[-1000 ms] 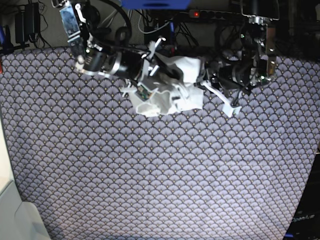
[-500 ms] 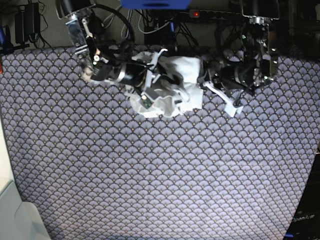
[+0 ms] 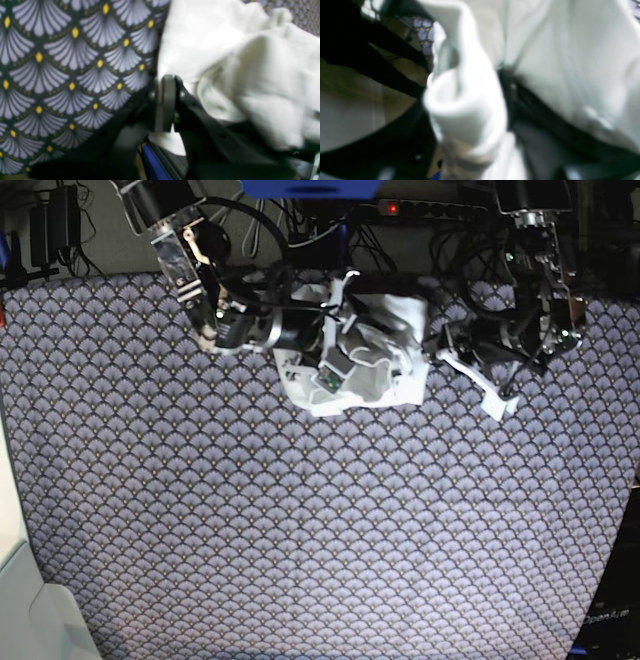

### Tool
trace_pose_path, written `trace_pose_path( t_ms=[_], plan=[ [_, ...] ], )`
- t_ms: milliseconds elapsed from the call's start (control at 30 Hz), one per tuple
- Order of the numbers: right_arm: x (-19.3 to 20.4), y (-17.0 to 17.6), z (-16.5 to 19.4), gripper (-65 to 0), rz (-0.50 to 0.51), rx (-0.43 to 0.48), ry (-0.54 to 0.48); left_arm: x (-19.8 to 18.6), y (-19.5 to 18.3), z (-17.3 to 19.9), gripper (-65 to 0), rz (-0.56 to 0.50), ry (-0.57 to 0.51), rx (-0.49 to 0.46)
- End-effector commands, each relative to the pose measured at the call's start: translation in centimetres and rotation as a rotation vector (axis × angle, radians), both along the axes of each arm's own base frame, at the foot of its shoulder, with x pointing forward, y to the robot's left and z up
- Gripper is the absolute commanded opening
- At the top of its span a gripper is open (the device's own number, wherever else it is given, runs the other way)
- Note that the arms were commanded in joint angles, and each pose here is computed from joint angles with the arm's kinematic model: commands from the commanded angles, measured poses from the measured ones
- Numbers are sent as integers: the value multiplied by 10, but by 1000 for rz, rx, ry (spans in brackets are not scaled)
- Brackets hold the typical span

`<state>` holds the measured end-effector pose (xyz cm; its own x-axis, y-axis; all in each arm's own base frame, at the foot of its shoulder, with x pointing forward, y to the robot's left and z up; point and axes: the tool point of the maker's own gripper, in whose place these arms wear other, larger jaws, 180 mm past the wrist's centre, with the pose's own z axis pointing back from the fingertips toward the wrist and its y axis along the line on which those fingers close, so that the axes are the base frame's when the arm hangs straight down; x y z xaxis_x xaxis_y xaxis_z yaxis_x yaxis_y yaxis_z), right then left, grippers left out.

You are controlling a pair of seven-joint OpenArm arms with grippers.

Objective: Fold the T-shirt properly
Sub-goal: 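Release the left gripper and raise it away from the shirt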

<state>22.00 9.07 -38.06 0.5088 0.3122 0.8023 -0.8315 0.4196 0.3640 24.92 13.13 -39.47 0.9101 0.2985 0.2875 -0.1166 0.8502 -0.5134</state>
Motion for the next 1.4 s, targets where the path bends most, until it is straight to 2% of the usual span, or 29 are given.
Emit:
trace_pose_path(
  t_ms=[0,67,333,400,533,733,800,867,933,1067,1233,1367],
  plan=[
    [6,1,6,-344,-3,13,-20,10,5,11,-645,4,-48,14],
    [6,5,10,-310,-3,26,-25,10,5,12,-645,3,-51,14],
    [6,7,11,-292,-4,30,-25,8,6,11,-641,4,-45,16],
    [6,7,11,-269,-4,30,-23,8,6,11,-604,4,-44,16],
    [6,5,9,-236,-5,26,-20,8,6,10,-452,8,-42,13],
    [6,5,10,-227,-4,25,-24,7,5,10,-159,5,-43,11],
    [6,5,11,-227,-4,26,-25,8,8,11,-96,21,-43,13],
    [7,6,17,-227,-3,36,-43,11,25,14,-48,87,-54,15],
    [7,9,27,-227,1,50,-67,12,43,17,-26,163,-68,9],
    [9,12,36,-230,8,62,-94,8,81,22,-26,291,-81,24],
    [11,12,37,-231,3,65,-97,-2,108,38,-26,355,-105,57],
    [9,13,37,-231,9,65,-96,-11,135,48,-26,451,-134,84]
  ],
)
